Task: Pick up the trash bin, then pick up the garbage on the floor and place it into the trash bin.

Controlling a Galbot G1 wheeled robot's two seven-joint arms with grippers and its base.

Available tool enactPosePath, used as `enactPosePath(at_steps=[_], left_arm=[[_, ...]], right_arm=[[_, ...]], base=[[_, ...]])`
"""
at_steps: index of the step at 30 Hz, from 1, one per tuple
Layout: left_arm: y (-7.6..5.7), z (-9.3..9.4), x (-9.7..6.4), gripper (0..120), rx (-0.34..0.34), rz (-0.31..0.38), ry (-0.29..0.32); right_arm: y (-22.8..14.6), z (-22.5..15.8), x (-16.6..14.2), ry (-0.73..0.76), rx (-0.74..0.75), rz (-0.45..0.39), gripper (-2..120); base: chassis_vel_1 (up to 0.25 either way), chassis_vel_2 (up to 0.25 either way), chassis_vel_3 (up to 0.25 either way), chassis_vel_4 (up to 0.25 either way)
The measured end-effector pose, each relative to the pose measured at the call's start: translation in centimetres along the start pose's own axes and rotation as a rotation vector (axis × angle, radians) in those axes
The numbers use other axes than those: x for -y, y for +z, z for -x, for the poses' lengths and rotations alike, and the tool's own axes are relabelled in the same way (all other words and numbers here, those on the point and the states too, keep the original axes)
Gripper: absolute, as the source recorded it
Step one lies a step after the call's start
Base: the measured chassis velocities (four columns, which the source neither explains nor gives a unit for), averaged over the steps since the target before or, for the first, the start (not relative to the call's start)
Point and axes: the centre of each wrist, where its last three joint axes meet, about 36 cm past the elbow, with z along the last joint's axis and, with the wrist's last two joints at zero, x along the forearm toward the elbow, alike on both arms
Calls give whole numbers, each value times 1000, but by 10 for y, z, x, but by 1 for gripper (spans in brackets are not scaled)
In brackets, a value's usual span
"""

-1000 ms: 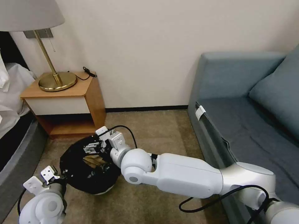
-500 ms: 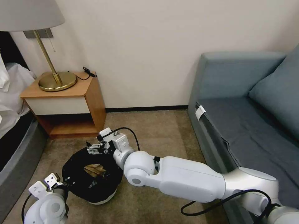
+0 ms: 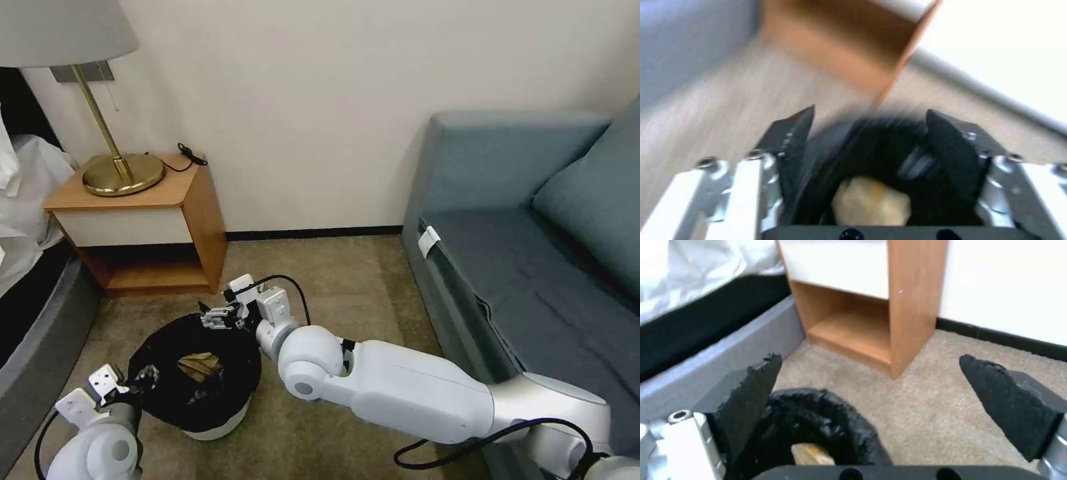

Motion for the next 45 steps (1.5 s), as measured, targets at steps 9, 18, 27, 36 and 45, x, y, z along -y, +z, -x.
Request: enactPosePath(at_steps=[9,18,27,36,45], left_arm=[[-6,-11,-11,100,256,273,317],[-12,-16,-6,100,258,336,406],[-10,-23,-3,100,263,382,439],[-4,-29,4,100,323,390,404],[1,-34,7,100,379,373,309]], right_arm=[[-2,-75,92,143,319,-38,100],[-5,-187,111,502,553,-128,100],[27,-214,67,702,541,-34,100],[43,-219,57,759,545,-42,100],[51,-217,55,744,530,-29,100]], base=[[0,0,0,0],[0,0,0,0],[0,0,0,0],[0,0,0,0],[0,0,0,0]])
